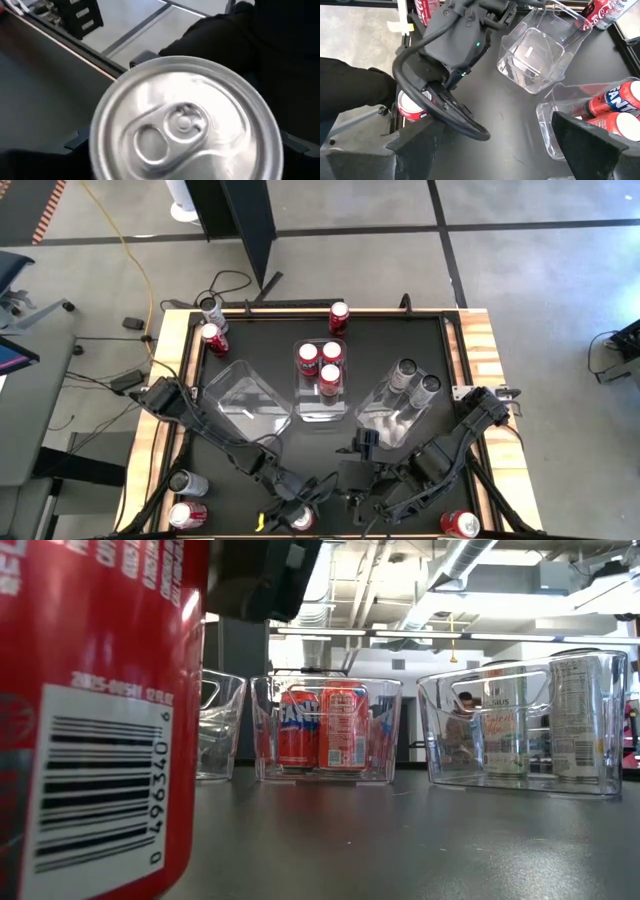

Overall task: Sort soda cans
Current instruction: Put the bottom center red soda can into the left transparent bin

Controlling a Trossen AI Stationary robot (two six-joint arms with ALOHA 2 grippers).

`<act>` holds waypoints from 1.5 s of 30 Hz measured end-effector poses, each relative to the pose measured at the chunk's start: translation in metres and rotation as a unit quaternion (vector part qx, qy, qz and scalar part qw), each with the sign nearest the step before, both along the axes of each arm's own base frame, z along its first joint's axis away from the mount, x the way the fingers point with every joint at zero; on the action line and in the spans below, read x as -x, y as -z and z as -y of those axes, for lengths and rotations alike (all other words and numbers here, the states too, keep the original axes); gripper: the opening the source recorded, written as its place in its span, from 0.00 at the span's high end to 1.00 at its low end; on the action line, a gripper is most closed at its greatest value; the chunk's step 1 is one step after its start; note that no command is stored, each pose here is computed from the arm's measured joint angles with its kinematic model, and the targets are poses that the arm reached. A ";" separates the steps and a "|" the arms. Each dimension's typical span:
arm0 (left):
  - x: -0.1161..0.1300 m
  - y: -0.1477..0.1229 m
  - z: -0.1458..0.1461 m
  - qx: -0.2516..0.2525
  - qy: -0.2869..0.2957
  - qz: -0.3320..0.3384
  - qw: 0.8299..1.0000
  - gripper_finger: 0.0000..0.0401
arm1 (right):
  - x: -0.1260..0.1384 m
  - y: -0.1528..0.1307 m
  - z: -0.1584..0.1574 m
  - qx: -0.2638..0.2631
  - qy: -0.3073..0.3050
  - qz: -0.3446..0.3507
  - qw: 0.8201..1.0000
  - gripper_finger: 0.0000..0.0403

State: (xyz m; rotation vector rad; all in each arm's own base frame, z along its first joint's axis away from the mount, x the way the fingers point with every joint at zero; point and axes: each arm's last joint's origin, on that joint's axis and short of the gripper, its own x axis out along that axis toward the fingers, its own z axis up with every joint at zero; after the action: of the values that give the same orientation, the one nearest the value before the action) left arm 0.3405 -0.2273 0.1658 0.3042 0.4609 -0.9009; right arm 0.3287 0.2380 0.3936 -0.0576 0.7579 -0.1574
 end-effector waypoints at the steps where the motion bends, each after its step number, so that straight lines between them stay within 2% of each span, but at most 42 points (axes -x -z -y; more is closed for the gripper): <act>1: -0.002 0.002 0.000 0.003 0.000 0.003 1.000 0.12 | 0.000 0.000 0.000 0.000 0.000 0.000 1.000 0.04; 5: -0.003 0.004 -0.001 0.007 0.003 -0.002 1.000 0.18 | 0.000 0.000 0.000 0.001 0.000 0.000 1.000 0.04; 9: -0.004 0.003 -0.002 0.010 0.005 0.001 1.000 0.28 | 0.000 0.000 0.000 0.001 0.000 0.000 1.000 0.04; 18: -0.004 0.003 -0.003 0.009 0.007 0.001 1.000 0.29 | 0.000 0.000 0.000 0.001 0.000 0.000 1.000 0.04; 24: 0.000 -0.007 -0.009 -0.015 -0.014 -0.004 1.000 0.29 | 0.001 0.000 -0.001 0.016 0.000 0.006 1.000 0.04; 35: 0.016 -0.057 -0.025 -0.045 -0.077 0.030 0.996 0.29 | 0.004 0.000 -0.002 0.040 0.002 0.004 0.999 0.04; 41: 0.033 -0.092 -0.042 -0.071 -0.153 0.049 0.984 0.29 | 0.007 -0.001 -0.001 0.066 0.016 0.016 0.998 0.04; 45: 0.045 -0.115 -0.062 -0.067 -0.224 0.056 0.971 0.29 | 0.009 -0.003 0.001 0.067 0.018 0.017 0.997 0.04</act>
State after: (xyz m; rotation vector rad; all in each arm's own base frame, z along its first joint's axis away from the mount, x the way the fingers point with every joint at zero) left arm 0.2958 -0.1657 0.2812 0.3555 0.4618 -0.4109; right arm 0.3195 0.2369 0.3971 -0.1685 0.7149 -0.2428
